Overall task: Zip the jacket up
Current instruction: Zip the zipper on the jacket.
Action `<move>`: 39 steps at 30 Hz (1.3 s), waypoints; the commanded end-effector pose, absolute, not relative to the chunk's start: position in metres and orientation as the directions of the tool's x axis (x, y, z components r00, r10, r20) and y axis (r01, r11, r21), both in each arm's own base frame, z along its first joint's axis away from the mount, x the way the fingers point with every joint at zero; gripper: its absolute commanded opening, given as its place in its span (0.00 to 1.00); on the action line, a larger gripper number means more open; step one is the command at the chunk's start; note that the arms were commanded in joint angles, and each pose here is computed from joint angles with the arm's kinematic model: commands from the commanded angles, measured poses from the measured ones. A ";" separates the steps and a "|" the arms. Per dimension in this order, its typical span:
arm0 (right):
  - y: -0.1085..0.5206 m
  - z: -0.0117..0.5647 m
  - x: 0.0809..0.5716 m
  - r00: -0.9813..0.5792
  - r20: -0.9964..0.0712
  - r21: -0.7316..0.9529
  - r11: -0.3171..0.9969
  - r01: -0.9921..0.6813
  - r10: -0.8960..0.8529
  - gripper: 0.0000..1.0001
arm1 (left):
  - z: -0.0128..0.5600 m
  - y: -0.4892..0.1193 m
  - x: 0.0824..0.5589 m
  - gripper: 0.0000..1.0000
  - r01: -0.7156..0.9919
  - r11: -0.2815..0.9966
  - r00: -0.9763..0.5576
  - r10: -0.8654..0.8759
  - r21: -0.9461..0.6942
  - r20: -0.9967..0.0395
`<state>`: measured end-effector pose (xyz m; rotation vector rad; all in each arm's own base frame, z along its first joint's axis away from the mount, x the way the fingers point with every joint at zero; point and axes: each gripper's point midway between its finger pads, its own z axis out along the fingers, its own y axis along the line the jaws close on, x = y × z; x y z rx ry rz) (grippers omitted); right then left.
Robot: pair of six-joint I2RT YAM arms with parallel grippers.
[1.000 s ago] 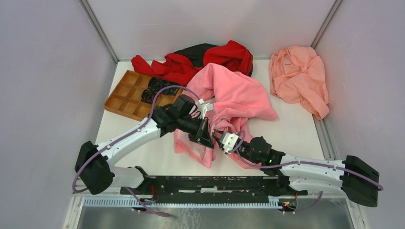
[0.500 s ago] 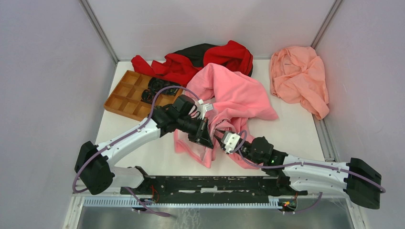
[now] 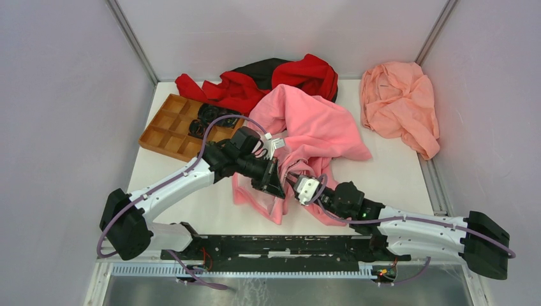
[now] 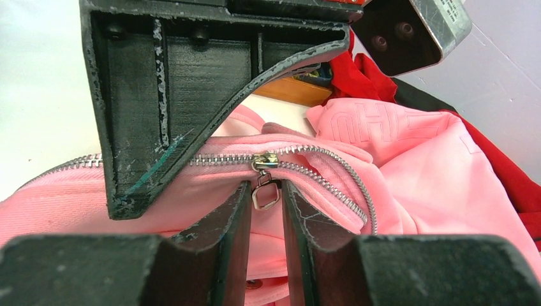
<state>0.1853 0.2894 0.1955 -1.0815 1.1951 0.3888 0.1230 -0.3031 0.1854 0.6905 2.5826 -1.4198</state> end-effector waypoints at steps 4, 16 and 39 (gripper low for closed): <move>0.288 0.229 0.193 0.410 -0.876 -0.480 0.526 -0.702 -0.253 0.29 | 0.198 -0.306 0.118 0.02 0.441 0.409 -0.886 0.340 -0.799 -0.315; 0.289 0.231 0.192 0.421 -0.865 -0.501 0.503 -0.705 -0.272 0.26 | 0.199 -0.305 0.117 0.02 0.439 0.407 -0.887 0.340 -0.801 -0.313; 0.301 0.230 0.192 0.417 -0.870 -0.493 0.467 -0.734 -0.264 0.21 | 0.203 -0.304 0.114 0.02 0.443 0.390 -0.883 0.344 -0.807 -0.319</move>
